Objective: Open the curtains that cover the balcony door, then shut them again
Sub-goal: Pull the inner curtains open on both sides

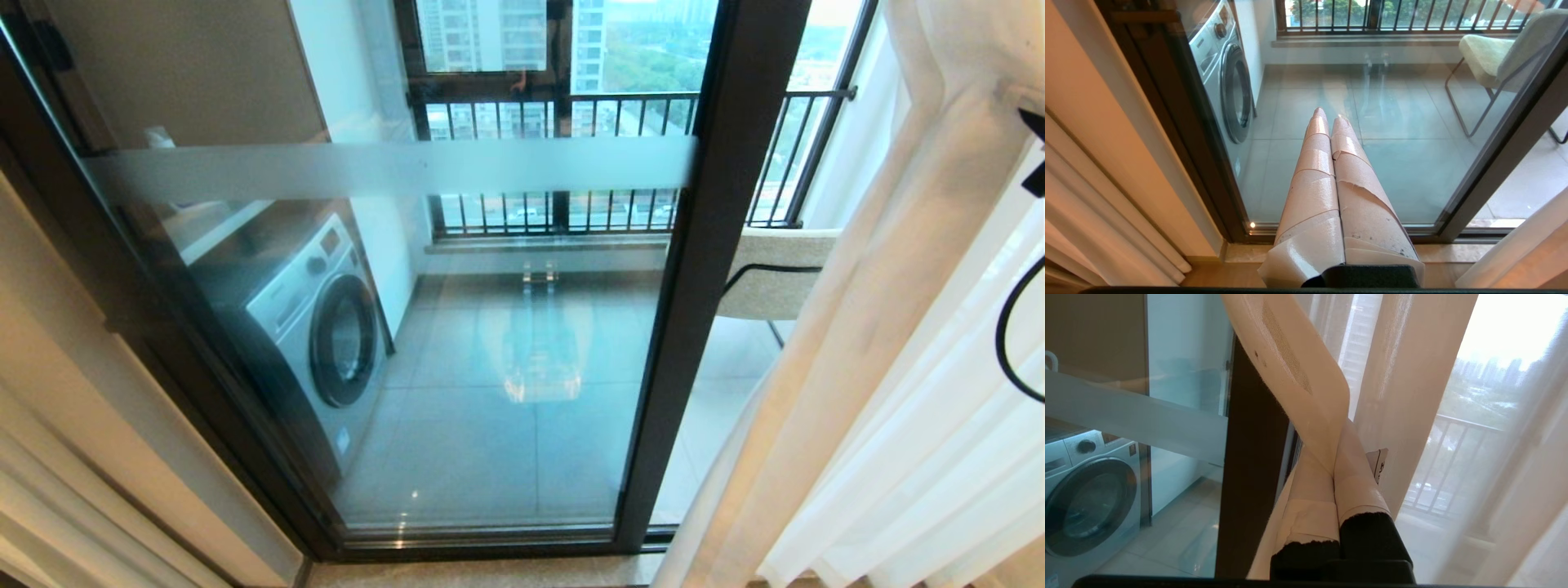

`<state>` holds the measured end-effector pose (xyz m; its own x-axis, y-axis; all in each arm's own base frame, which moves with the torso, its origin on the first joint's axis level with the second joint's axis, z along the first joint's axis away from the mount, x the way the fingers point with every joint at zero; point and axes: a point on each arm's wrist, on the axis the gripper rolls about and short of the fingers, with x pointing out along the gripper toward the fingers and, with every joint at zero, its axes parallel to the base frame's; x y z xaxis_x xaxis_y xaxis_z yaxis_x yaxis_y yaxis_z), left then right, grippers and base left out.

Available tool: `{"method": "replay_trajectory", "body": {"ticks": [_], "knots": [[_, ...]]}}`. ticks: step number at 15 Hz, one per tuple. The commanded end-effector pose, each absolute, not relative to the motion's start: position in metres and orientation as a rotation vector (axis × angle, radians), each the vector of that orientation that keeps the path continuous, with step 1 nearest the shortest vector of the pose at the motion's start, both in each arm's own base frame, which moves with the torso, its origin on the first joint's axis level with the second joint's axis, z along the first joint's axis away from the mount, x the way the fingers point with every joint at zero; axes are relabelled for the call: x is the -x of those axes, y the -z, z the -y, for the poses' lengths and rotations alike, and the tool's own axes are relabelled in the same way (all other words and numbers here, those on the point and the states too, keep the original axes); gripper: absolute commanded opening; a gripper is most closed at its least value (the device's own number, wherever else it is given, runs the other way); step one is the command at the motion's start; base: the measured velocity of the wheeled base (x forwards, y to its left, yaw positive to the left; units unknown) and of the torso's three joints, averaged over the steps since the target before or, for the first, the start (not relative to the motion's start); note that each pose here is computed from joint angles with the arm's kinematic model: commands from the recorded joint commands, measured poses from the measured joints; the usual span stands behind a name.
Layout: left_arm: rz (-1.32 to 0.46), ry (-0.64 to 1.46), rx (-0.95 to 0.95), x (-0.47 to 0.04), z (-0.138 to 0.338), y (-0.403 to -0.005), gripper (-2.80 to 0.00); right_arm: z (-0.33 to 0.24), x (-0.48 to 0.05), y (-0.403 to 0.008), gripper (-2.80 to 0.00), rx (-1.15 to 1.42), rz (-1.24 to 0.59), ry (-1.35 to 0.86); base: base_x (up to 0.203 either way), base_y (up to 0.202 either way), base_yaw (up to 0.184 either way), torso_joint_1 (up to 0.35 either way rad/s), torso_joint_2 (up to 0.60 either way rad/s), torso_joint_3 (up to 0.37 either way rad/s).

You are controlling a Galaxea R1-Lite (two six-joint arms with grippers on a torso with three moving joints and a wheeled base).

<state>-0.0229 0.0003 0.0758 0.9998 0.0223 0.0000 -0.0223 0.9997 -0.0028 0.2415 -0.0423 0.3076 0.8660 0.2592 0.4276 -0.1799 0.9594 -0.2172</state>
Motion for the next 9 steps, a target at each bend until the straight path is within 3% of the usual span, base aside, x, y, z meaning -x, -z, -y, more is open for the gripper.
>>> {"method": "replay_trajectory", "body": {"ticks": [1,9], "knots": [[0.0,-0.023,0.003,0.0229,-0.0003,-0.0757,-2.8,0.0423,-0.2424,-0.3073,-2.8,0.174,0.473,-0.235,0.0,-0.189,0.001,0.003,0.0,0.007],[0.0,-0.024,0.003,0.0229,-0.0003,-0.0757,-2.8,0.0429,-0.2431,-0.3066,-2.8,0.174,0.471,-0.232,0.0,-0.185,0.002,0.003,0.0,0.002]]}}
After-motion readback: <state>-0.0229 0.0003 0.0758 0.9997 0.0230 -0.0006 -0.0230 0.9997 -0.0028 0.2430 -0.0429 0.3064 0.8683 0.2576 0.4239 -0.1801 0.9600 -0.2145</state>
